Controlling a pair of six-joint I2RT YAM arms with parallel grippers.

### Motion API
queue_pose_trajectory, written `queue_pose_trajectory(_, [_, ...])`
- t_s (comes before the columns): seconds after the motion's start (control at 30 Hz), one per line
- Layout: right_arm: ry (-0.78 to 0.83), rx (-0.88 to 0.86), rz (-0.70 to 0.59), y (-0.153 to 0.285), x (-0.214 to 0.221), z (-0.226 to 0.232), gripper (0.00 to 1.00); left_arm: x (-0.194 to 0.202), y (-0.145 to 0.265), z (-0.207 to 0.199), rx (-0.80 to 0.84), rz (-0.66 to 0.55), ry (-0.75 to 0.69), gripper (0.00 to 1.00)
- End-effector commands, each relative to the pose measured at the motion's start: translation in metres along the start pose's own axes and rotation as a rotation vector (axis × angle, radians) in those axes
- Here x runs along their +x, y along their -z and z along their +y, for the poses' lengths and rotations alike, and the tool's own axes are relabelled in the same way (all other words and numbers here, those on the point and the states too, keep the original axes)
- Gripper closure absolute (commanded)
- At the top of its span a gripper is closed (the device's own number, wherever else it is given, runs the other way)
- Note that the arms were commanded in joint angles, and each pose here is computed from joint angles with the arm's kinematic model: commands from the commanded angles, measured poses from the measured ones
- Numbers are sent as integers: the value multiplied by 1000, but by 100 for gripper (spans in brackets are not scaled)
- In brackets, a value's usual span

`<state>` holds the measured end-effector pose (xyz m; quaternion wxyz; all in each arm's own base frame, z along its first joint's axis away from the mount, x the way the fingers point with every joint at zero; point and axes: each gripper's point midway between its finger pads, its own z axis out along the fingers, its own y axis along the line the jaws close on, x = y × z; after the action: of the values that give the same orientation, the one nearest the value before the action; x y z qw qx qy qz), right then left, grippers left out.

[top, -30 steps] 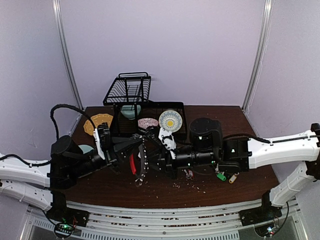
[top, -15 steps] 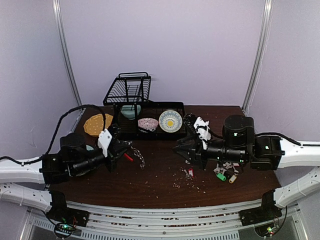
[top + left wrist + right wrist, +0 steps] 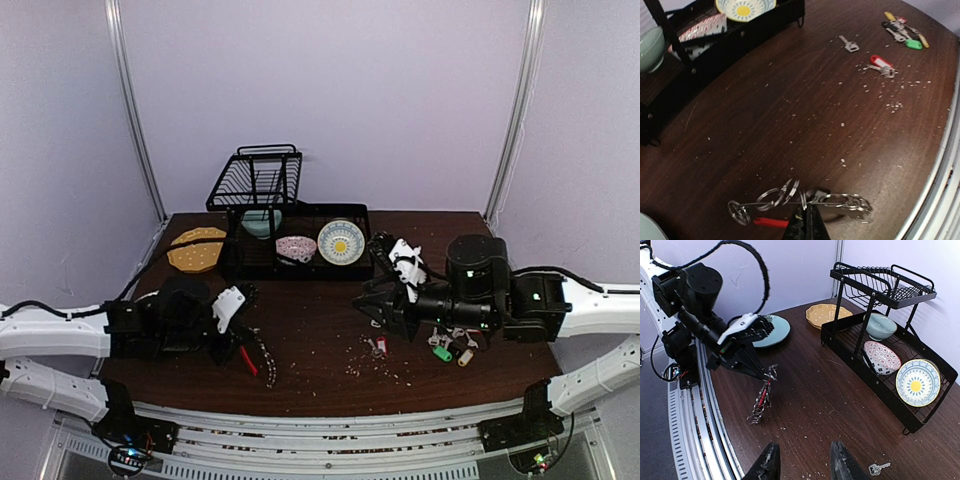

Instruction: Put the keys on the keyring

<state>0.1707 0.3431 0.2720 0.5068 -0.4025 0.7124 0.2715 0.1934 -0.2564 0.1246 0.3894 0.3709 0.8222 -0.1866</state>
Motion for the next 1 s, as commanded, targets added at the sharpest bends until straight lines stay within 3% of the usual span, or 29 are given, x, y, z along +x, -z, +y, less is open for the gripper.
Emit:
queue_pose_trajectory(0.0, [-10,19,13,-2,1,-4,64,-7,-29,14,55,37,93,100])
queue_pose_trajectory(0.33, [-111,115,32,-10,13,-35,62,-25,-102,35,-13,94,63,100])
queue_pose_trajectory(0.37, [-129,138,37,-10,15,-42,61,-28,-104,38,-26,86,59,94])
queue_pose_trajectory(0.47, [-205,241,39,-6,24,-74,58,-39,-100,44,-66,44,61,46])
queue_pose_trajectory(0.53, [-271,325,29,0,31,-103,55,-50,-91,54,-119,-8,70,27])
queue_pose_trajectory(0.63, [-356,450,18,14,42,-141,46,-74,-63,67,-202,-122,88,18])
queue_pose_trajectory(0.7, [-422,537,12,28,53,-168,28,-85,-41,82,-264,-182,118,14])
queue_pose_trajectory(0.77, [-499,633,5,46,69,-197,3,-89,-20,99,-306,-213,170,13])
queue_pose_trajectory(0.97, [-748,891,-79,114,129,-273,0,-65,47,172,-513,-269,386,8])
